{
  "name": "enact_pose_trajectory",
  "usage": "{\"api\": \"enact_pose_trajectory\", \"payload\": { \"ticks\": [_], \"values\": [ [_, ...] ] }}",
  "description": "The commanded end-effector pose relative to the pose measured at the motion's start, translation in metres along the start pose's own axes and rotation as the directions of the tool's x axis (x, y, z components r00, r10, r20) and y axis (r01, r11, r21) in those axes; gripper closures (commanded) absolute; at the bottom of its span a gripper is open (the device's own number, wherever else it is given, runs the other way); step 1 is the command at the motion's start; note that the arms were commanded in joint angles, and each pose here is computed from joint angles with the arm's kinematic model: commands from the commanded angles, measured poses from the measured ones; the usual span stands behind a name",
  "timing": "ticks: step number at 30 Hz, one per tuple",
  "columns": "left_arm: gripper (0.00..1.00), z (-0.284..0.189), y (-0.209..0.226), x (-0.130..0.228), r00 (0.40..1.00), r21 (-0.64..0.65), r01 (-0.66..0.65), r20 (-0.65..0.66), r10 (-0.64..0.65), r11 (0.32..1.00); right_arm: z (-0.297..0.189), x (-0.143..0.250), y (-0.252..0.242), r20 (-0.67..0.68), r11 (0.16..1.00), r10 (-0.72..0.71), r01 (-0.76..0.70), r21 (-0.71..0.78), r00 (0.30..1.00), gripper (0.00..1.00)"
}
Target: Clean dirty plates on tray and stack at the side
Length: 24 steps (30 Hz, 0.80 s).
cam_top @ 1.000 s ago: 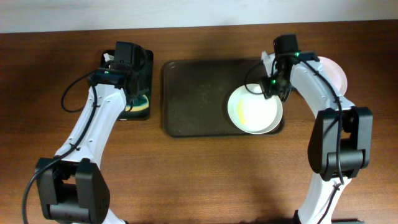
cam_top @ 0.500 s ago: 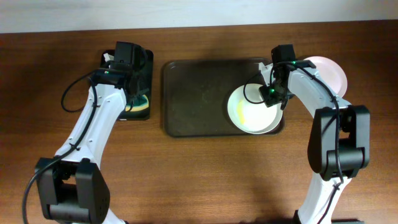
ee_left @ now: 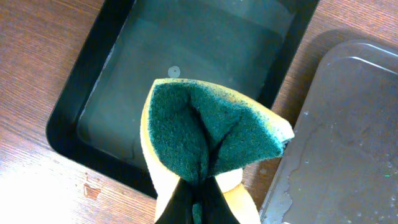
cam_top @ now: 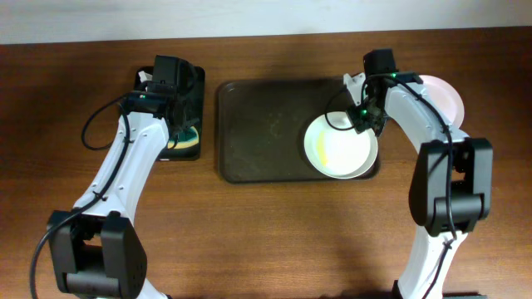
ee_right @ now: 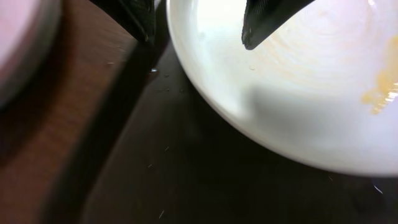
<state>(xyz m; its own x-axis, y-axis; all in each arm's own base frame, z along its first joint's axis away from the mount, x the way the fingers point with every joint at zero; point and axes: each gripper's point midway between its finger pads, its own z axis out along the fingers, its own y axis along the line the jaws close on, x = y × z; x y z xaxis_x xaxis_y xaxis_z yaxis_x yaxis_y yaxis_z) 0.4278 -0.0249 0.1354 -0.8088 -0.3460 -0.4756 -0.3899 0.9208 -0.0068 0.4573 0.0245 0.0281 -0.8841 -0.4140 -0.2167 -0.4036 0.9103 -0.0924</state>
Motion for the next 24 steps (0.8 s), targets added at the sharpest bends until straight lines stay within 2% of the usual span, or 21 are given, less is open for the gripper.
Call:
{"api": "enact_pose_trajectory", "payload": {
  "ticks": [1, 6, 10, 16, 24],
  "values": [
    [1.0, 0.001, 0.002, 0.0, 1.0, 0.0, -0.008, -0.001, 0.008, 1.0, 0.015, 0.008, 0.007, -0.054, 1.0, -0.022, 0.021, -0.02, 0.998, 0.55],
    [1.0, 0.001, 0.002, 0.0, 1.0, 0.001, -0.008, -0.001, 0.008, 1.0, 0.014, 0.021, 0.012, -0.107, 0.999, -0.02, 0.016, -0.041, 0.994, 0.58],
    [1.0, 0.001, 0.002, 0.0, 1.0, 0.001, -0.008, -0.001, 0.008, 1.0, 0.007, 0.027, 0.019, -0.15, 0.994, 0.09, -0.097, -0.041, 0.985, 0.65],
    [1.0, 0.001, 0.002, 0.0, 1.0, 0.001, -0.008, -0.001, 0.008, 1.0, -0.007, 0.041, 0.039, -0.251, 0.988, 0.126, -0.144, -0.054, 0.96, 0.64],
    [1.0, 0.001, -0.005, 0.004, 1.0, 0.04, -0.008, -0.022, 0.009, 0.999, 0.002, 0.047, 0.042, -0.259, 0.983, 0.156, -0.177, -0.058, 0.953, 0.65]
  ]
}}
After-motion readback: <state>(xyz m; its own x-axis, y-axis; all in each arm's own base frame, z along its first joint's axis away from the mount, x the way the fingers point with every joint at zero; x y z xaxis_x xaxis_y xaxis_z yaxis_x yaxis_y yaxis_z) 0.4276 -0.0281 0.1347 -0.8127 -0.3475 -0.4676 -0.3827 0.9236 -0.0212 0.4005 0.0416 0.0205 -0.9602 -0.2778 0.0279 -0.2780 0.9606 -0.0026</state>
